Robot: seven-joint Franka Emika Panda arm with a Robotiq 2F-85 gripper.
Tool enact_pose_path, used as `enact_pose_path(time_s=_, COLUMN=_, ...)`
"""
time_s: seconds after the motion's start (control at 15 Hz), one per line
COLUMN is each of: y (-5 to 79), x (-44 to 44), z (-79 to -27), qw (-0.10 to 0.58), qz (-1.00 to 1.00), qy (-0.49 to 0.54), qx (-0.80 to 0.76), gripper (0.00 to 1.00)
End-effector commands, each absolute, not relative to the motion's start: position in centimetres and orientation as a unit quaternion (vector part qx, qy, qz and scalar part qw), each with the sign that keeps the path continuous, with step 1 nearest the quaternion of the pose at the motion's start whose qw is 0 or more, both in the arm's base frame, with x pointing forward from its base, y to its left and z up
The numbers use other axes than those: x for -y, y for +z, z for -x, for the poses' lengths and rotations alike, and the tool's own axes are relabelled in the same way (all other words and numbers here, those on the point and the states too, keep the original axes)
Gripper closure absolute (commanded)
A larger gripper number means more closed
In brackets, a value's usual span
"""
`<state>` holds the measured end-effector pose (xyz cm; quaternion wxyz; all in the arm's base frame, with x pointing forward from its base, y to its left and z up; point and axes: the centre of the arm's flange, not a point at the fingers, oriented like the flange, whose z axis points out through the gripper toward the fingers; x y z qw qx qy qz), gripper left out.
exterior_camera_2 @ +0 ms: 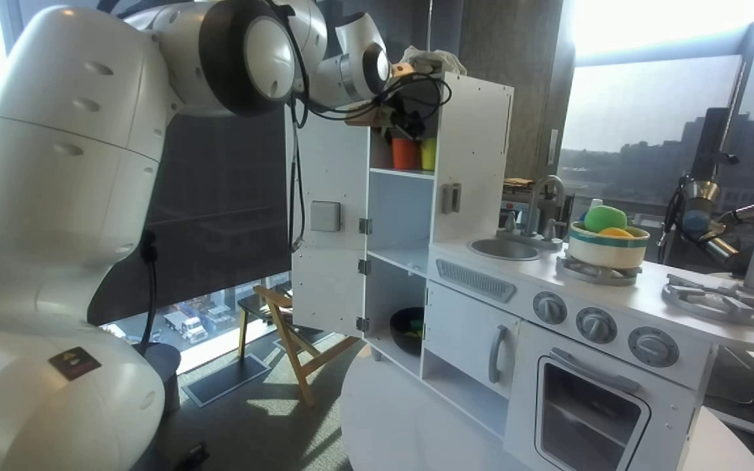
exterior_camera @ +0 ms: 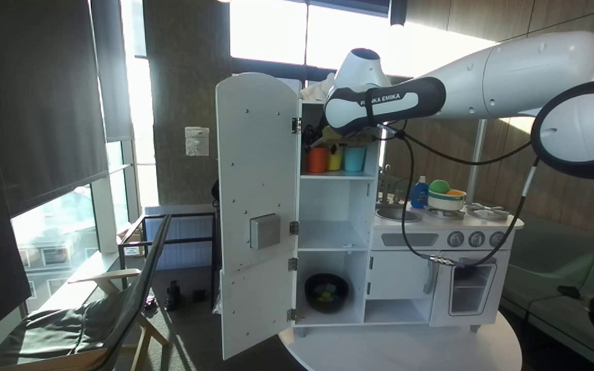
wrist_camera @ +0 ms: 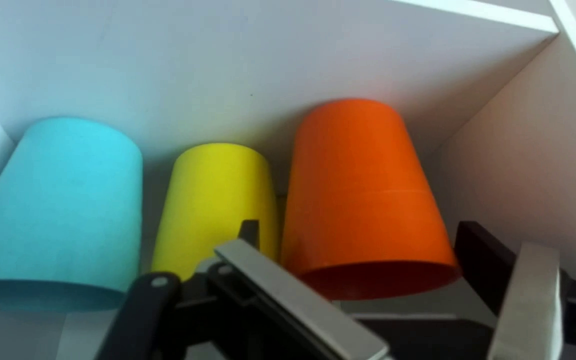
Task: Move the orange cup to the top compartment of the cabinet
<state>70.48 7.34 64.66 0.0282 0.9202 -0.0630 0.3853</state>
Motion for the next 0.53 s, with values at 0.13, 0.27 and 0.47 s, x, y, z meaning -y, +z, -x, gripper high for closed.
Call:
enact_pose_path(time_s=0.13, y=65.7, x=-8.4, z=-72.4, qw=0.018, qz=-0.925, qy=0.375, qx=0.06, gripper=0.0)
enact_pose_path(time_s=0.27, y=61.4, x=-6.2, z=-64.0, qw=0.019, qz=-0.928, qy=0.369, qx=0.056, gripper=0.0)
enact_pose_path(time_s=0.47, y=63.5, x=-7.2, z=-69.2, qw=0.024, qz=-0.93, qy=0.361, qx=0.058, gripper=0.0)
